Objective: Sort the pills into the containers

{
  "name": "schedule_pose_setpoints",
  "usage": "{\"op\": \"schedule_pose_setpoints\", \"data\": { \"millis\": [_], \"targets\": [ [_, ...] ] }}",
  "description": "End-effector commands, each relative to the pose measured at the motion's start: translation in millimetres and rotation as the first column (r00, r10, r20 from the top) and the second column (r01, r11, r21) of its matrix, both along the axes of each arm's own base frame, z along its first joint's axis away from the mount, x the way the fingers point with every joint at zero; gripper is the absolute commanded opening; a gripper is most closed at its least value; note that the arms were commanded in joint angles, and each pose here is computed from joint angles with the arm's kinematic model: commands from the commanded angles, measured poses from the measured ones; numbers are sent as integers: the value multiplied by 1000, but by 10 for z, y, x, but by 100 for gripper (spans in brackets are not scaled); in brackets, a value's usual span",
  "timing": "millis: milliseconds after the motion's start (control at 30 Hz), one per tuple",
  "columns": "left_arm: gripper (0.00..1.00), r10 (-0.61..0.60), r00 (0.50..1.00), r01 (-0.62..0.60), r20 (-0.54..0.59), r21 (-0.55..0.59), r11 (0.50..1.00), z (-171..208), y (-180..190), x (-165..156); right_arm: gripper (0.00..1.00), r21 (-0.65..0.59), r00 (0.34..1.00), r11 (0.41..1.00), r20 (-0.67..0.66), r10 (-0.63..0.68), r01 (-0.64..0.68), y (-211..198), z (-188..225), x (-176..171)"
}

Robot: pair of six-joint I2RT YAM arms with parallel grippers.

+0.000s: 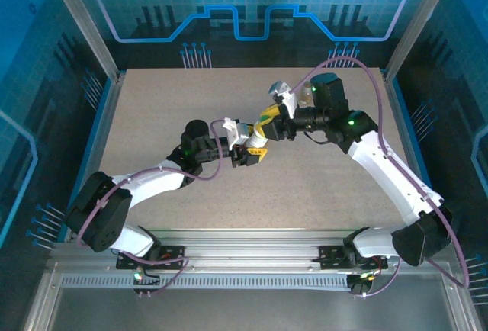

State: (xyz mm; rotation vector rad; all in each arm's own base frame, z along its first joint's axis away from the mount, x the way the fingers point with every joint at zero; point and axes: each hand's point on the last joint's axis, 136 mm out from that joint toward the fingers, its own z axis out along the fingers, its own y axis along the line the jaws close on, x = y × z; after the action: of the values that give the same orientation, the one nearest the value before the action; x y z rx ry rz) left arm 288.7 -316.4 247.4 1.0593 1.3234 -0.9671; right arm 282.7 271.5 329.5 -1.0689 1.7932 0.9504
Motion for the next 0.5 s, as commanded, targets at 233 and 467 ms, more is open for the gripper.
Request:
{"op": "schedule_pose_setpoints", "data": {
  "millis": [233, 467],
  "targets": [
    [43, -31, 998, 35, 63, -62, 997, 155, -54, -62, 19, -4, 999, 1000, 42, 17, -17, -14, 57, -92],
    [38, 79, 997, -77, 16, -97, 992, 151, -4, 130, 60, 7, 988, 989, 59, -145, 145, -156, 190, 60]
  ]
}}
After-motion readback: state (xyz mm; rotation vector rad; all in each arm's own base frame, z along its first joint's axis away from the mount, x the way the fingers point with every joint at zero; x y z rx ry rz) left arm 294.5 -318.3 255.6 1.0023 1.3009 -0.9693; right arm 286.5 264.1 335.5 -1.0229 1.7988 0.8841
